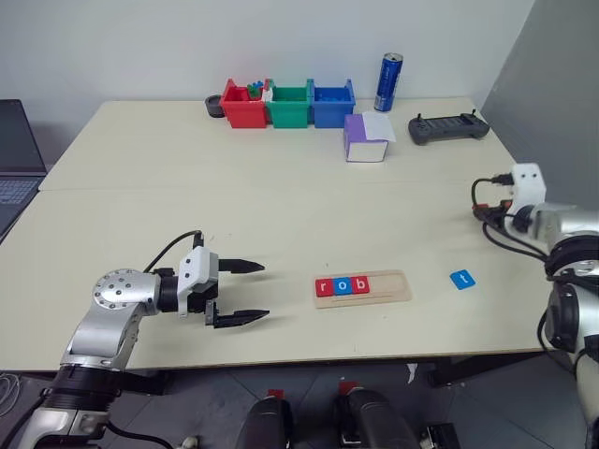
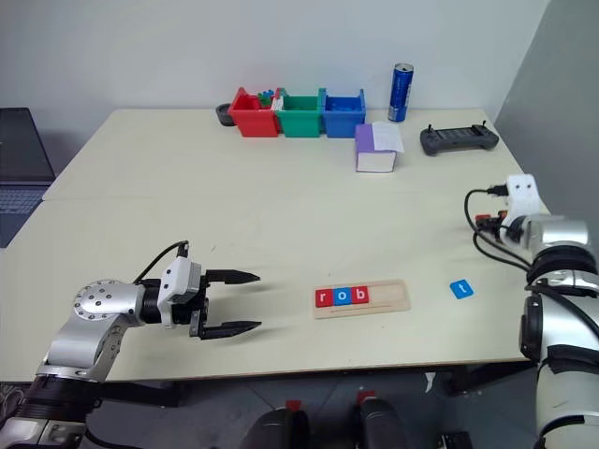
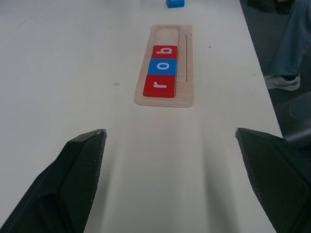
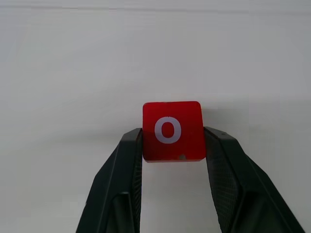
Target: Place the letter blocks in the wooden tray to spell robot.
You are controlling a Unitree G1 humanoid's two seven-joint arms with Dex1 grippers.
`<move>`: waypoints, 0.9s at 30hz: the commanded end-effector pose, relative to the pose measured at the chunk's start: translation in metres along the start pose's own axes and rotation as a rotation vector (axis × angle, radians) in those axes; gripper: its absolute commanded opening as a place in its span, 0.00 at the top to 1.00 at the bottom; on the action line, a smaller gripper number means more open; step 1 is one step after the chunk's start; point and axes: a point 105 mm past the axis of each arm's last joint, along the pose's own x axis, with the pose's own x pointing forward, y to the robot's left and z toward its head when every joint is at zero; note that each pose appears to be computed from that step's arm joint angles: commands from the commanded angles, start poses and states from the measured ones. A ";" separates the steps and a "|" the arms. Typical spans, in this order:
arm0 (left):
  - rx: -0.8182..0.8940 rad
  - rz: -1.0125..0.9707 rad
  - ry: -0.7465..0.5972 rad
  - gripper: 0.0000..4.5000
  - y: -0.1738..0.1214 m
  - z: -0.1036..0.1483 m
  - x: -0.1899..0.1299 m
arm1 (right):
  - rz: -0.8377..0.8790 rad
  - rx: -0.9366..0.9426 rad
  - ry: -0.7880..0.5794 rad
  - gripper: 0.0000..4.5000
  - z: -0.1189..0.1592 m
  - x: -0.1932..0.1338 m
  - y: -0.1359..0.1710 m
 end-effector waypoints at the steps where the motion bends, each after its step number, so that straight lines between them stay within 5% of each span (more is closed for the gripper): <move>1: 0.022 -0.016 -0.021 0.00 0.002 0.005 0.002 | 0.044 0.002 0.024 0.68 -0.010 -0.032 0.007; 8: 0.043 -0.065 -0.038 0.00 0.010 0.010 0.012 | 0.154 -0.053 0.115 0.68 -0.065 -0.083 0.029; 20: 0.058 -0.085 -0.043 0.00 0.015 0.011 0.015 | 0.107 0.010 0.145 0.68 -0.084 -0.075 0.027; 27: 0.061 -0.074 -0.042 0.00 0.014 0.010 0.013 | 0.109 -0.037 0.155 0.15 -0.072 -0.079 0.028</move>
